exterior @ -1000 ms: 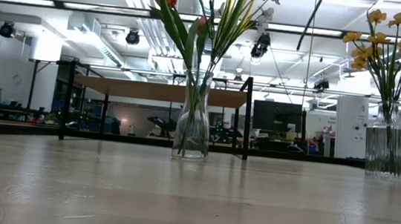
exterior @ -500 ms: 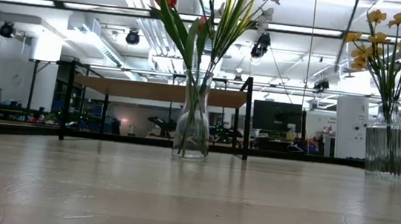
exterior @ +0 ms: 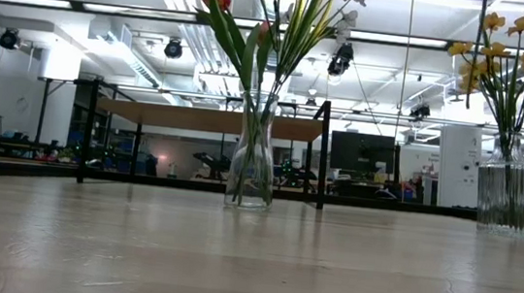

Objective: Pick and place flowers into a vace then onto a shelf
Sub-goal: Put the dark red flower into the right transparent vase

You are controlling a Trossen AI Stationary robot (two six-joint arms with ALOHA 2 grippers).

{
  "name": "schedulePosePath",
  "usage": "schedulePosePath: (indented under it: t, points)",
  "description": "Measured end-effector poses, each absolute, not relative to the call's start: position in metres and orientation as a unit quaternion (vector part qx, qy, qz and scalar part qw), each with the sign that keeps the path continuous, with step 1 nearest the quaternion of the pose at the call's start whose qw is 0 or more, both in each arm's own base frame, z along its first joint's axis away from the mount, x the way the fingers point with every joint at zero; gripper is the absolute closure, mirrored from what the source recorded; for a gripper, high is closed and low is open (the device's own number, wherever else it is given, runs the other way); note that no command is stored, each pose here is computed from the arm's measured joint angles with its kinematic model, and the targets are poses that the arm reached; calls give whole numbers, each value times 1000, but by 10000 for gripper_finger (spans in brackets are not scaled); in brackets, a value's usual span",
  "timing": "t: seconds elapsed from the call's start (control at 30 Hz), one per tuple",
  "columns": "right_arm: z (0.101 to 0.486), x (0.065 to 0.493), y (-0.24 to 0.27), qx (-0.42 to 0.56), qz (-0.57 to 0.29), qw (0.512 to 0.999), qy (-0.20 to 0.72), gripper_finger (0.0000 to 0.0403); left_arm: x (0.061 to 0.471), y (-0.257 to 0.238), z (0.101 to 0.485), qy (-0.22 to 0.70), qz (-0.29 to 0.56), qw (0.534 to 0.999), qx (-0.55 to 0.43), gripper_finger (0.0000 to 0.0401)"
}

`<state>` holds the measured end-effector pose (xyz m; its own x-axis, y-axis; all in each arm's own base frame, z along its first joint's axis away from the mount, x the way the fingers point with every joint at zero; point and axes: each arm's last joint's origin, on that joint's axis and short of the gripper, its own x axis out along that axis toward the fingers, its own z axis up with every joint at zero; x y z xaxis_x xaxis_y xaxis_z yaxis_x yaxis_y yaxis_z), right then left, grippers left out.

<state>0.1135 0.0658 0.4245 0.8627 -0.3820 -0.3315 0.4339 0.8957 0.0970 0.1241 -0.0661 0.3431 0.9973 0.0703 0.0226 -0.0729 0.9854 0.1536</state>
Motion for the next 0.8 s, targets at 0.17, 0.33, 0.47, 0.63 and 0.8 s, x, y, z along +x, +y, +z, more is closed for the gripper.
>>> schedulePosePath:
  t: [0.17, 0.33, 0.47, 0.63, 0.8]
  points:
    - [431, 113, 66, 91, -211, 962, 150, 394, 123, -65, 342, -9, 36, 996, 77, 232]
    - [434, 106, 59, 68, -212, 960, 171, 394, 123, -65, 341, -8, 36, 996, 78, 232]
    - [431, 102, 57, 50, -209, 957, 196, 394, 123, -66, 341, -8, 36, 996, 78, 232]
    - [430, 104, 58, 31, -207, 956, 205, 394, 123, -66, 341, -8, 36, 996, 77, 232]
    - [427, 99, 54, -2, -212, 950, 230, 394, 123, -66, 341, -8, 36, 997, 66, 232]
